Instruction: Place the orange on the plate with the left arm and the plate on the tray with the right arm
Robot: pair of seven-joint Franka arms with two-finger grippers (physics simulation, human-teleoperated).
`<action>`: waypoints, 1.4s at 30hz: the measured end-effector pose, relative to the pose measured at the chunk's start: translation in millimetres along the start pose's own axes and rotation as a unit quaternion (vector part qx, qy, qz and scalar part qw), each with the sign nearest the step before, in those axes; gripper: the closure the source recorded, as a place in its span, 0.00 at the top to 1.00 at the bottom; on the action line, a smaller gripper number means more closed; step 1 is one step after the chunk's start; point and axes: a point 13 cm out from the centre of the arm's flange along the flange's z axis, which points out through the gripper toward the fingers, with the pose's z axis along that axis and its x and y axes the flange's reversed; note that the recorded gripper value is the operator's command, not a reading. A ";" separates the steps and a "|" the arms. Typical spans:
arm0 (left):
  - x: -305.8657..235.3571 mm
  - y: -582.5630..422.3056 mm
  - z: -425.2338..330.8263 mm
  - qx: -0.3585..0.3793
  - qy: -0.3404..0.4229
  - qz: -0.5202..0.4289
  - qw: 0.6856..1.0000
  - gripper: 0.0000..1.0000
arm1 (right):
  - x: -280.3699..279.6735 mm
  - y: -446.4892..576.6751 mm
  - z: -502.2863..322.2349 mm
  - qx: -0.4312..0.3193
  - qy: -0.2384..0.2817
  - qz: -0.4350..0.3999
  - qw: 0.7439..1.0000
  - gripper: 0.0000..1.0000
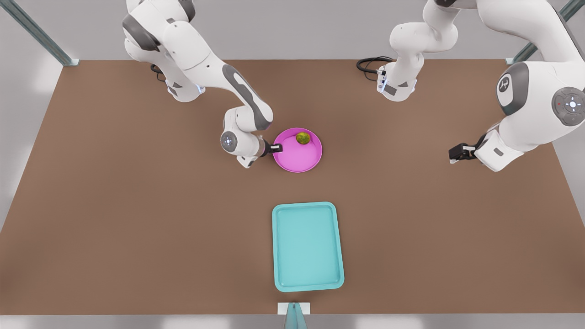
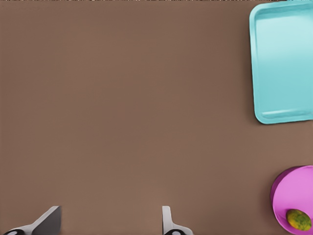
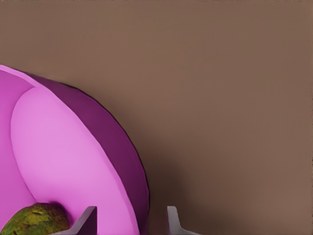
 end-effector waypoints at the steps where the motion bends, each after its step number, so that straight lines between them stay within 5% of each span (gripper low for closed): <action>1: -0.8 0.6 0.1 0.000 -0.001 0.001 1.000 1.00 | -1.2 -1.9 2.1 0.001 0.001 0.002 1.000 0.62; 7: -3.8 2.1 0.5 0.000 -0.005 0.005 1.000 1.00 | -5.7 -2.8 4.2 -0.001 0.004 0.001 1.000 0.49; 10: -5.5 2.0 0.7 0.000 -0.008 0.008 1.000 1.00 | -5.9 -1.9 2.6 -0.004 0.005 0.000 1.000 0.22; 22: -11.9 9.1 2.3 0.001 -0.016 0.008 1.000 1.00 | -45.3 37.2 -65.3 -0.050 -0.033 -0.017 0.998 0.21; 32: -12.4 9.2 1.1 0.000 -0.019 0.011 1.000 1.00 | -203.4 86.9 -130.4 -0.137 -0.110 -0.018 0.984 0.21; 40: -12.3 8.8 1.2 0.000 -0.018 0.013 1.000 1.00 | -303.7 63.0 -147.1 -0.181 -0.122 -0.020 0.976 0.21; 41: -12.4 8.6 1.1 0.000 -0.019 0.013 1.000 1.00 | -304.8 61.5 -146.1 -0.182 -0.117 -0.021 0.976 1.00; 42: -12.6 8.6 1.0 0.000 -0.019 0.013 1.000 1.00 | -304.3 60.3 -143.9 -0.182 -0.112 -0.022 0.977 1.00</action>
